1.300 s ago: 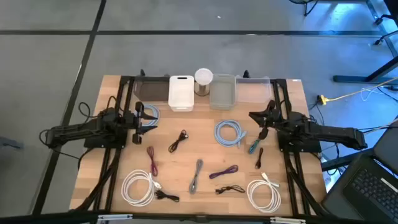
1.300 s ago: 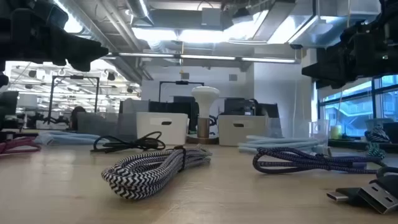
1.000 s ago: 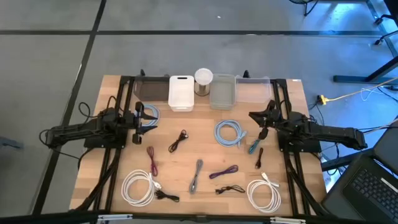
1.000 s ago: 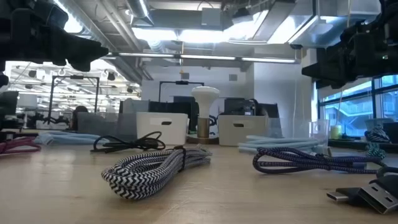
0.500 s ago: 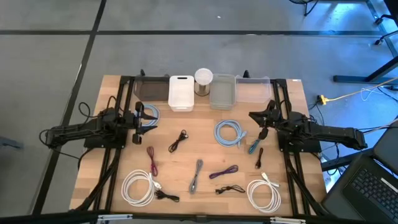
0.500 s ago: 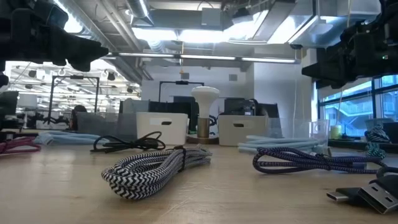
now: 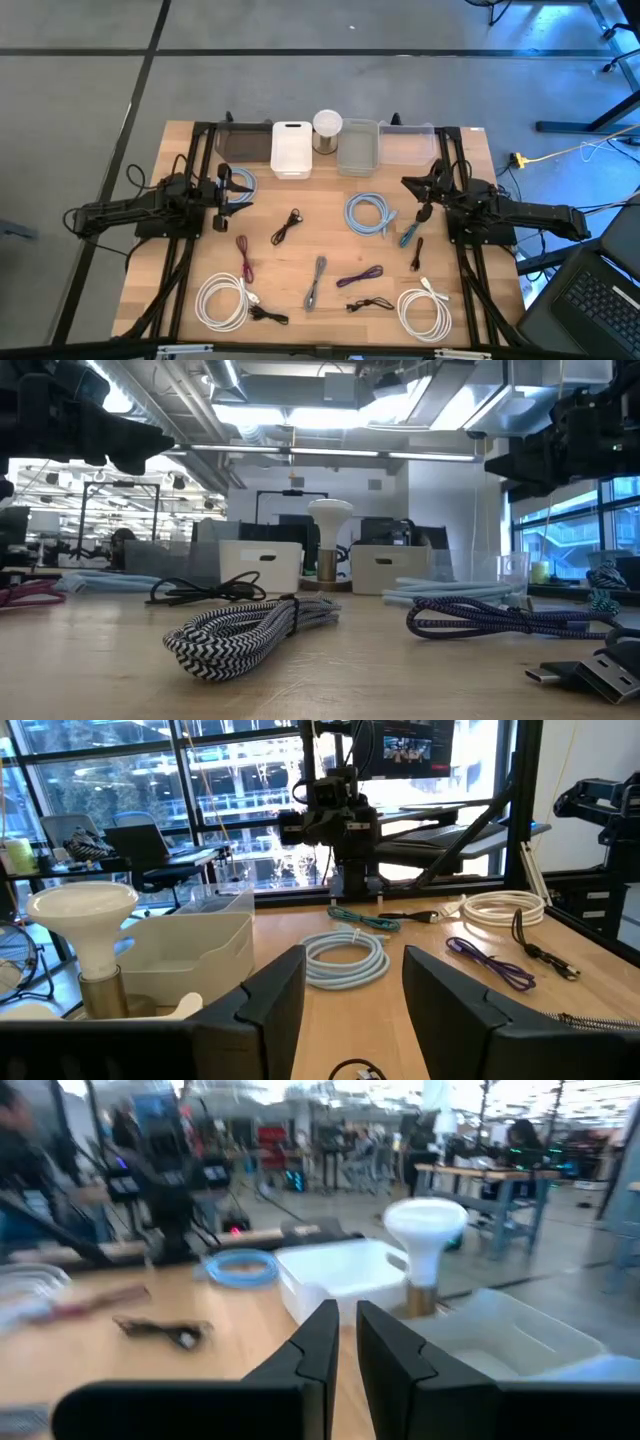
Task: Pick & Place USB Port
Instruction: Put the blue HDMI cable into the white bin
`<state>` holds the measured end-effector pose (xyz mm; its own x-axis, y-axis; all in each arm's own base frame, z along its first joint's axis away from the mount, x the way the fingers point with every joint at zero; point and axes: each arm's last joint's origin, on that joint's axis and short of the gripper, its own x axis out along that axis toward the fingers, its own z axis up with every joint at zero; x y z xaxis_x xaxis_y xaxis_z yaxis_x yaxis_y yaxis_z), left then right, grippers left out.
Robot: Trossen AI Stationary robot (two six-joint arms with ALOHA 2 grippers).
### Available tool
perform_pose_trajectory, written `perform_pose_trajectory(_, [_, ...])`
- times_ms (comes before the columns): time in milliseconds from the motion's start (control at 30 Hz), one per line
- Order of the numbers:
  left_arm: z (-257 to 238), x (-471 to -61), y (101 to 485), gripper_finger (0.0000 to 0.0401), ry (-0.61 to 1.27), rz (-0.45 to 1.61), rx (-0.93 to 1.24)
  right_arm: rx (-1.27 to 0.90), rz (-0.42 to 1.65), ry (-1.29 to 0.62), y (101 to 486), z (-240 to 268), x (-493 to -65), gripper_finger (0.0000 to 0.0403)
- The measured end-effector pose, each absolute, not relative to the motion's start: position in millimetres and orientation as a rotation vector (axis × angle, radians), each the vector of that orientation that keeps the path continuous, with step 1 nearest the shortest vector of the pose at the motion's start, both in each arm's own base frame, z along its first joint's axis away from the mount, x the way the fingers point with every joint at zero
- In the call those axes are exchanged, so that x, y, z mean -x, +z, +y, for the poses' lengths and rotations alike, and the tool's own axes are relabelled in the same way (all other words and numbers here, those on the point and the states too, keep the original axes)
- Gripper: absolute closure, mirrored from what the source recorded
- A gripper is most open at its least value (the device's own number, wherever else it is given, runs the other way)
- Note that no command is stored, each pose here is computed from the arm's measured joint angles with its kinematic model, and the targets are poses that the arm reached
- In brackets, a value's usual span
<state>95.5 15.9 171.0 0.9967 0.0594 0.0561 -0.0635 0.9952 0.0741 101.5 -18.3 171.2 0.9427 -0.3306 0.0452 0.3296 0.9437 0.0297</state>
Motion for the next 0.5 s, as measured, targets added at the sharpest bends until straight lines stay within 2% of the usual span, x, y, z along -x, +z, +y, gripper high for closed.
perform_pose_trajectory(267, [15.9, -94.5, 180.5, 0.0241, 0.064, -0.155, 0.001, 0.018, -0.139, -0.333, 180.3, -18.0, -100.7, 0.0359])
perform_pose_trajectory(500, [15.9, -85.6, 208.6, 0.0241, 0.119, -0.460, -0.028, 0.041, -0.265, -0.349, 192.6, -18.1, -98.0, 0.0359])
